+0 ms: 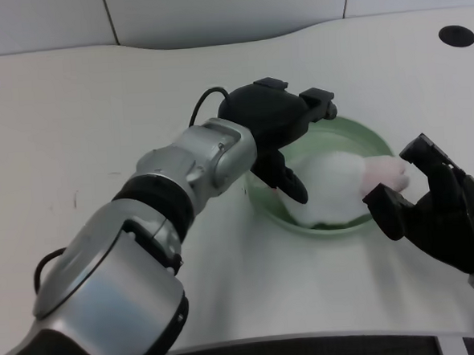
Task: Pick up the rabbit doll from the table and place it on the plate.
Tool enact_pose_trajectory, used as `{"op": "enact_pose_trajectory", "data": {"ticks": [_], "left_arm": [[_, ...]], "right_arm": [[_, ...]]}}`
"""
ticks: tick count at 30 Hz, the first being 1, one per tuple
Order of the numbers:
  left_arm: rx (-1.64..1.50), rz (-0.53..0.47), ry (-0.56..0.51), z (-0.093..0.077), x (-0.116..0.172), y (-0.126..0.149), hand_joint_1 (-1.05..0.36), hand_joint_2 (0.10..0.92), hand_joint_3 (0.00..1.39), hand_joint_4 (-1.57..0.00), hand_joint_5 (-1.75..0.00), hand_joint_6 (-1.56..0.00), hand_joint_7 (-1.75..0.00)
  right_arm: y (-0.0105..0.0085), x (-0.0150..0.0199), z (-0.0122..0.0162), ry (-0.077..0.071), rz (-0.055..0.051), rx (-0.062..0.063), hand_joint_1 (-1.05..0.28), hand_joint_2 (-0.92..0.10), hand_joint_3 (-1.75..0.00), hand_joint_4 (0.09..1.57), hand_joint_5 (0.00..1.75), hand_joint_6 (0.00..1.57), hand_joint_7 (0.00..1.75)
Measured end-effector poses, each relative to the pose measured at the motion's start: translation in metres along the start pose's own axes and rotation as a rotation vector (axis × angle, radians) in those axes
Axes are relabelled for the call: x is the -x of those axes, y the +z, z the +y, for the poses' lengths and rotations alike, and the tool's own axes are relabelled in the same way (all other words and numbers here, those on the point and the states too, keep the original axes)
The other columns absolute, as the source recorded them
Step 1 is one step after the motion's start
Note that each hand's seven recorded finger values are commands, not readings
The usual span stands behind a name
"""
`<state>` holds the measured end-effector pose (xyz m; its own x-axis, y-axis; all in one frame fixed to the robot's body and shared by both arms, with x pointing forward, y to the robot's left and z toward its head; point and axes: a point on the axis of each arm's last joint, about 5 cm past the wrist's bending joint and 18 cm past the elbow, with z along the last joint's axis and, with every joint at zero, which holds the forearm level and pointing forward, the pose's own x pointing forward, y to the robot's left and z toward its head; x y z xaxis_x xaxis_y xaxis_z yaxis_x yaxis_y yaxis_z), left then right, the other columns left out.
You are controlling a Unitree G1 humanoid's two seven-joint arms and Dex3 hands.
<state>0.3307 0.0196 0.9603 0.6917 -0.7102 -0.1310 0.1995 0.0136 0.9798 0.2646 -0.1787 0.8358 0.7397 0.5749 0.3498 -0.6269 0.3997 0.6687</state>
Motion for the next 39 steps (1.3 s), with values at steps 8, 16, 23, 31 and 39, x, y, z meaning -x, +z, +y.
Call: {"op": "enact_pose_trajectory", "data": {"ticks": [8, 16, 23, 31, 39], "left_arm": [[0.074, 0.025, 0.098, 0.012, 0.015, -0.027, -0.98, 0.904, 0.01, 0.00, -1.14, -0.03, -0.82], [0.264, 0.081, 0.243, 0.015, 0.049, -0.070, -0.95, 0.910, 0.01, -0.04, -1.32, -0.13, -0.83], [0.341, 0.147, 0.270, 0.009, 0.068, -0.089, -0.96, 0.910, 0.00, -0.11, -1.34, -0.21, -0.83], [0.755, 0.185, 0.336, -0.029, 0.112, -0.113, -0.98, 0.901, 0.00, -0.56, -1.41, -0.66, -0.89], [1.106, 0.209, 0.389, -0.076, 0.144, -0.115, -0.92, 0.921, 0.03, -1.06, -1.74, -1.03, -1.60]], "right_arm": [[0.0016, -0.0015, 0.0004, -0.004, -0.001, 0.007, -0.63, -0.91, -0.33, 0.87, 1.75, 0.66, 1.75], [0.0034, 0.0011, -0.0011, -0.011, 0.009, 0.002, -0.63, -0.92, -0.31, 0.86, 1.75, 0.65, 1.75], [0.0053, 0.0026, -0.0020, -0.017, 0.012, 0.007, -0.62, -0.92, -0.32, 0.87, 1.75, 0.65, 1.75], [0.0058, 0.0035, -0.0024, -0.068, 0.022, 0.013, -0.61, -0.92, -0.36, 0.87, 1.75, 0.65, 1.75], [0.0067, 0.0046, -0.0032, -0.090, 0.034, 0.016, -0.61, -0.92, -0.35, 0.86, 1.75, 0.65, 1.75]]}}
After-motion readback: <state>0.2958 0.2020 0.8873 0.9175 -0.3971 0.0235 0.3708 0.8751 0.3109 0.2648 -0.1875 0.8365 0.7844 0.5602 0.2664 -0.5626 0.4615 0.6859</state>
